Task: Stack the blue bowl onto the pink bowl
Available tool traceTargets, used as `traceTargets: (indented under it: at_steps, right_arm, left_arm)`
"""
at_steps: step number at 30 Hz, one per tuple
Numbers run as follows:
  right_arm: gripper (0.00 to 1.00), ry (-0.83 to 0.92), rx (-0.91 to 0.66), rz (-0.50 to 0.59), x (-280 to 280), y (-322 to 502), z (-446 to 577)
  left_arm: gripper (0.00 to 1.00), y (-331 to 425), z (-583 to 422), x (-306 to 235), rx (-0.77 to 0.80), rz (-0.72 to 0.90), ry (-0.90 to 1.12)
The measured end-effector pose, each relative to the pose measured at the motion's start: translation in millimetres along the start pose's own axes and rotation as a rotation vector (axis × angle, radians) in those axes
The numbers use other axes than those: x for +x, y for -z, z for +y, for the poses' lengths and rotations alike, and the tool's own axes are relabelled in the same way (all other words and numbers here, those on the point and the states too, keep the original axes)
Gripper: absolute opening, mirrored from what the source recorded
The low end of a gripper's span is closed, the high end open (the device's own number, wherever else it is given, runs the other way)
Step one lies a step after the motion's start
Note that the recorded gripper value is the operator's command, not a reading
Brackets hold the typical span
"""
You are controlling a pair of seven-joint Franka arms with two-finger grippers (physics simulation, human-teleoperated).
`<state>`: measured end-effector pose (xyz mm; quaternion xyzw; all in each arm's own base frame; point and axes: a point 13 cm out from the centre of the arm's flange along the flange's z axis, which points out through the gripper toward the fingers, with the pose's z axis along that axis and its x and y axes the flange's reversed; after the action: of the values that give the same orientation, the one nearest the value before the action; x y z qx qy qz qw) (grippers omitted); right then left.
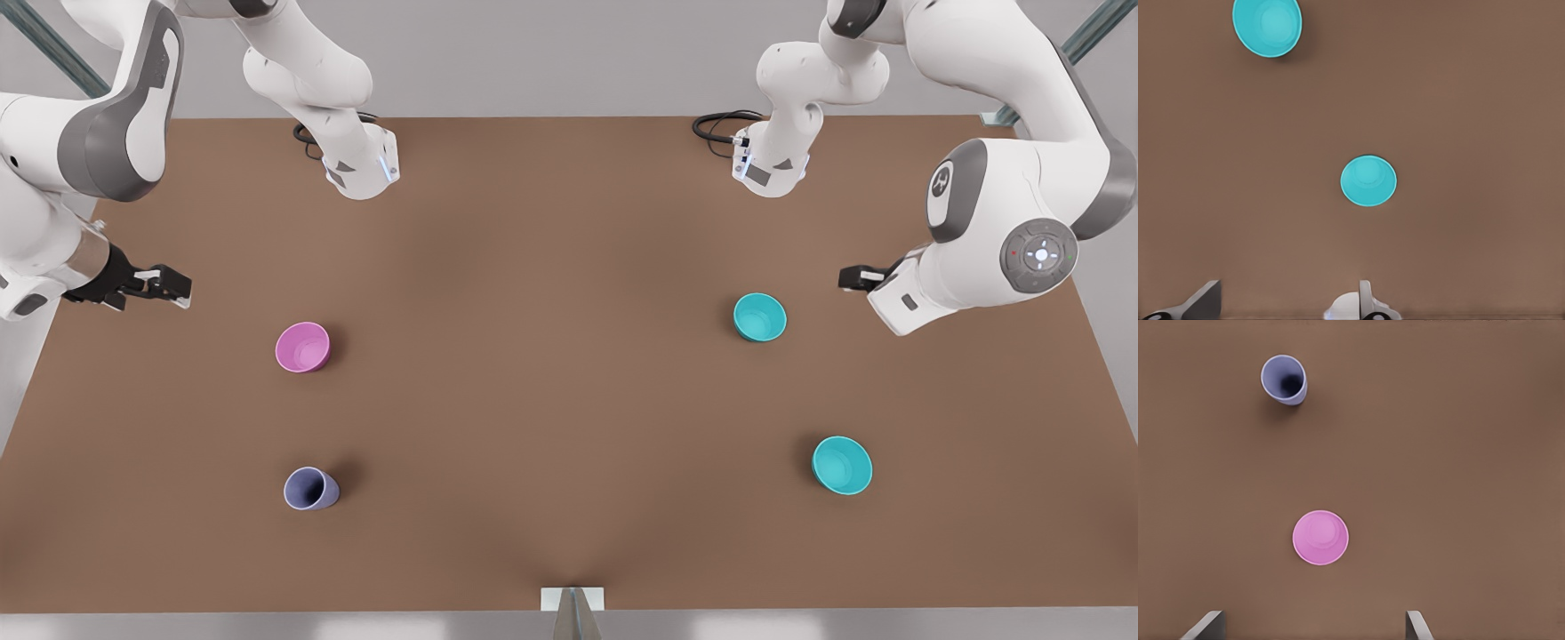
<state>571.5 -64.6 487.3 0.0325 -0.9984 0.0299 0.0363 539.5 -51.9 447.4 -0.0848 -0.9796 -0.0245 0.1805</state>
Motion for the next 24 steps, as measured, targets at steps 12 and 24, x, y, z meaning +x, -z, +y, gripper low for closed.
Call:
traceTargets:
  at_steps: [12,24]
  right_arm:
    - [1.00,0.043,-0.032,0.266,79.1,-158.8,40.0]
    - [1.00,-0.247,-0.199,0.334,64.1,-319.0,-10.0]
  left_arm:
    - [1.00,-9.2,-6.1,0.0,0.010,0.036,-0.023]
    - [1.00,-11.0,-8.7,3.1,0.015,0.051,-0.034]
